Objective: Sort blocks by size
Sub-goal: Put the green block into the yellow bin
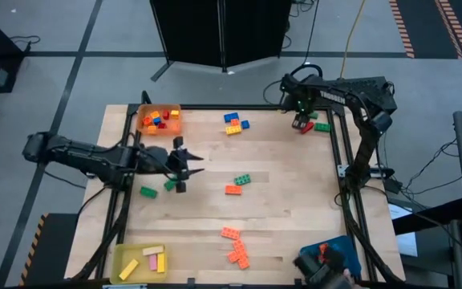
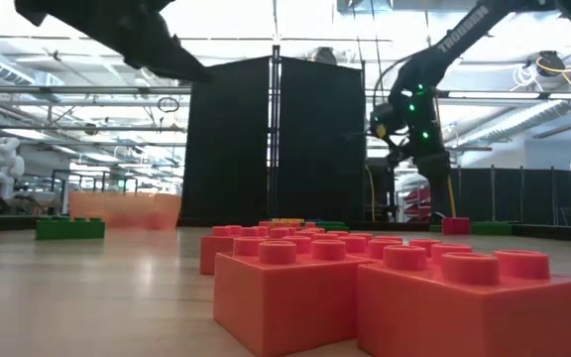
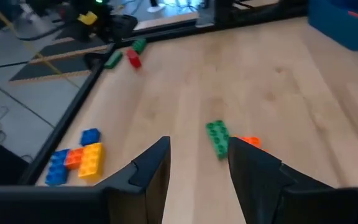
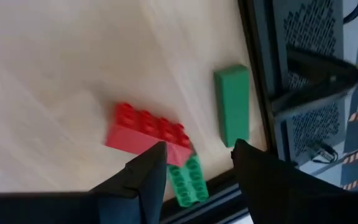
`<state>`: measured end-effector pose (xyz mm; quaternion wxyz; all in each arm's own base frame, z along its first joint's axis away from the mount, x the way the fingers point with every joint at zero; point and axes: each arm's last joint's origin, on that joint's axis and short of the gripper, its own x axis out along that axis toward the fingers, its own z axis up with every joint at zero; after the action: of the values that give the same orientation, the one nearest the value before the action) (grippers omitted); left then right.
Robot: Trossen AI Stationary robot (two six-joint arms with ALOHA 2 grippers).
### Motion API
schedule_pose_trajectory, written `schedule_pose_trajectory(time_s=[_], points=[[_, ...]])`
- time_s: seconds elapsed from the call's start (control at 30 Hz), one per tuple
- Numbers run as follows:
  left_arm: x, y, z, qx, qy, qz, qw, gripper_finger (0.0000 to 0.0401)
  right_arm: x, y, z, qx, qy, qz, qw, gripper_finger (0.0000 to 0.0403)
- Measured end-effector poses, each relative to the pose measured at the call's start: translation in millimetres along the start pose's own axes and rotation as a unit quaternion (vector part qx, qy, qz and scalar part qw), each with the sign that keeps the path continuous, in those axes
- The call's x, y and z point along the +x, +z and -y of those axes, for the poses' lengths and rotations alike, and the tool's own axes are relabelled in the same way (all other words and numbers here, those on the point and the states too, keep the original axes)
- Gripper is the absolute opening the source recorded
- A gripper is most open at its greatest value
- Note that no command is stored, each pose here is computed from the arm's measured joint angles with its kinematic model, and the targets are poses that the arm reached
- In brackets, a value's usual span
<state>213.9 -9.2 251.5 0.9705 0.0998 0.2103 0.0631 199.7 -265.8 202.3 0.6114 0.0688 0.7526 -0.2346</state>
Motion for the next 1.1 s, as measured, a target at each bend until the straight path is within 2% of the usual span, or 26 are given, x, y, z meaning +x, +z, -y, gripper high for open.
schedule_pose_trajectory(time_s=[0.2, 0.3, 0.47, 0.6, 0.7, 0.8, 0.93, 1.0, 1.1], points=[[3, -1, -19, -0.016, 0.04, 0.001, 0.999, 0.0161, 9, -11, 24, -0.027, -0.017, -0.012, 0.999, 0.0178], [4, -2, -26, -0.022, 0.055, 0.002, 0.998, 0.0161, 10, -13, 31, -0.018, -0.029, -0.011, 0.999, 0.0178], [5, 0, -34, -0.025, 0.032, 0.023, 0.999, 0.0161, 7, -11, 29, -0.011, -0.023, -0.007, 1.0, 0.0178], [5, 3, -37, -0.029, 0.034, 0.037, 0.998, 0.0161, 8, -10, 31, 0.043, 0.001, 0.016, 0.999, 0.0178], [4, 5, -39, -0.031, 0.039, 0.05, 0.997, 0.0161, 9, -12, 34, 0.122, 0.043, 0.037, 0.991, 0.0178], [4, 7, -42, -0.034, 0.047, 0.064, 0.996, 0.0161, 11, -16, 44, 0.263, 0.102, 0.054, 0.958, 0.0178], [4, 10, -47, -0.038, 0.055, 0.081, 0.994, 0.0161, 9, -21, 60, 0.447, 0.129, 0.058, 0.883, 0.0178], [4, 10, -49, -0.039, 0.055, 0.085, 0.994, 0.0161, 8, -22, 67, 0.485, 0.127, 0.068, 0.862, 0.0175], [4, 9, -52, -0.041, 0.049, 0.086, 0.994, 0.0161, 10, -20, 74, 0.507, 0.129, 0.054, 0.85, 0.0165]])
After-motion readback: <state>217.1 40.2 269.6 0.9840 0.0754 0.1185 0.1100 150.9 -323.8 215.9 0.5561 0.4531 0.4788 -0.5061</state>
